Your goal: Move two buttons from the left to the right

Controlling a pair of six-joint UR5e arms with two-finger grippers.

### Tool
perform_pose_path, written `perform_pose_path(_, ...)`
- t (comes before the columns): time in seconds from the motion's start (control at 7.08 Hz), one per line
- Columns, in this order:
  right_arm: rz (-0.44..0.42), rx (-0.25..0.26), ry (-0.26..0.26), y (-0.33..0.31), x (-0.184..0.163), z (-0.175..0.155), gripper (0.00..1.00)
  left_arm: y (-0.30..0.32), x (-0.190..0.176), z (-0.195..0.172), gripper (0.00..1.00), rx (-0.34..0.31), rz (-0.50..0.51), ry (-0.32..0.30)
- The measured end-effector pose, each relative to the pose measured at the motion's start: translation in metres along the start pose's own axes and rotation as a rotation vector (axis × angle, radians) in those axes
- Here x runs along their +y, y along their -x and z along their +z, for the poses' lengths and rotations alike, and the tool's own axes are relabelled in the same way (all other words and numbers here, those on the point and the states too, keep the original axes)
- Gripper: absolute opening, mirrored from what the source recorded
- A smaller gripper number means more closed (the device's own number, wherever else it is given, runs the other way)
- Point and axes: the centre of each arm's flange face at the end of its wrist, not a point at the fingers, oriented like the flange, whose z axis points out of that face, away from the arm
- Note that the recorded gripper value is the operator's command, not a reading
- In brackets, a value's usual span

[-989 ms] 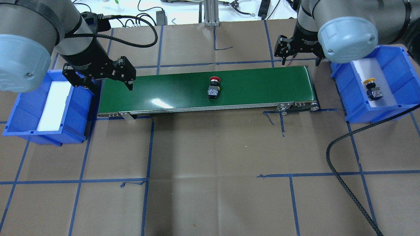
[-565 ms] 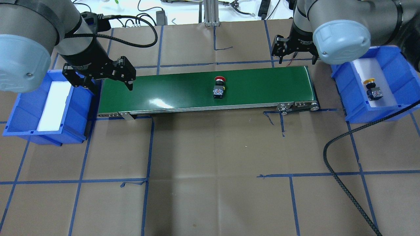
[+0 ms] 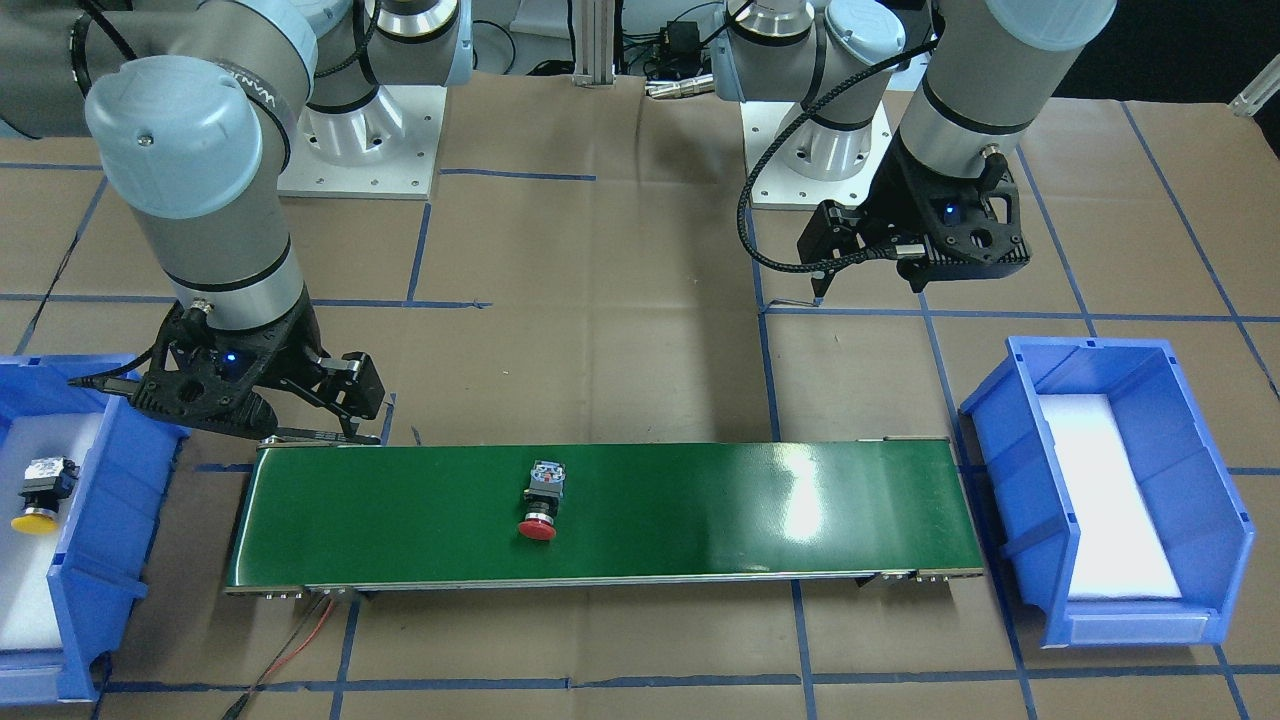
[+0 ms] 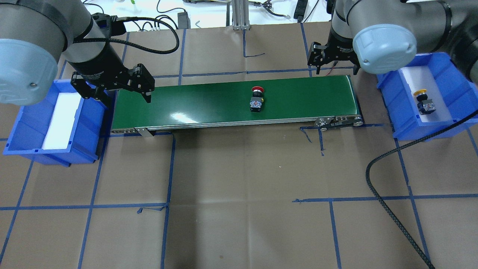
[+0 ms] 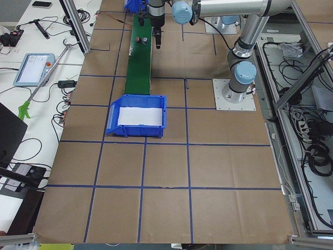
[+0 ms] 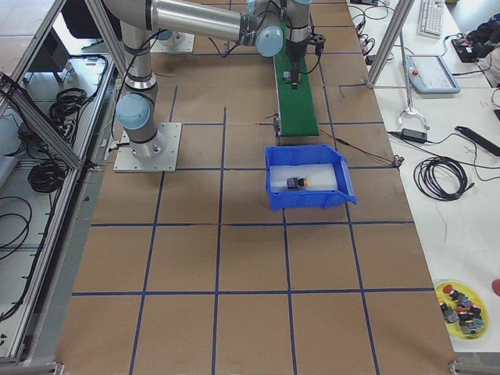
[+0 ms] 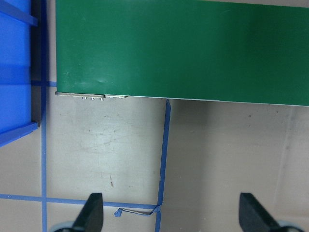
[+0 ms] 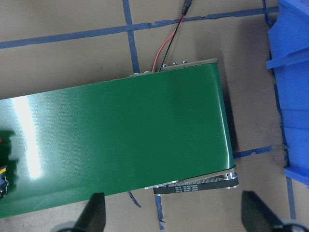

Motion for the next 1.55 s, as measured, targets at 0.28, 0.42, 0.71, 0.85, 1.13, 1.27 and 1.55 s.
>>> perform_pose_path(0.28,-0.001,-0.003,-0.014,0.001,-0.001,-0.001,0.99,0.000,0.000,0.000,1.00,0.000,0.000,0.000)
perform_pose_path(0.42,-0.003,-0.010,-0.017,0.008,0.001,-0.003,0.99,0.000,0.000,0.000,1.00,0.000,0.000,0.000)
perform_pose_path(0.71,-0.011,-0.025,-0.041,0.031,0.005,-0.001,0.99,0.000,0.000,0.000,1.00,0.000,0.000,0.000)
perform_pose_path(0.85,-0.013,-0.028,-0.040,0.038,0.003,0.007,0.99,0.000,0.000,0.000,1.00,0.001,0.000,0.000)
perform_pose_path(1.13,-0.014,-0.082,-0.013,0.052,-0.005,0.036,0.99,0.000,0.000,0.000,1.00,0.000,0.000,0.000)
perform_pose_path(1.27,-0.009,-0.115,-0.004,0.060,-0.010,0.052,0.99,0.000,0.000,0.000,1.00,0.000,0.000,0.000)
perform_pose_path(1.55,-0.002,-0.141,0.010,0.066,-0.015,0.072,0.97,0.000,0.000,0.000,1.00,0.000,0.000,0.000)
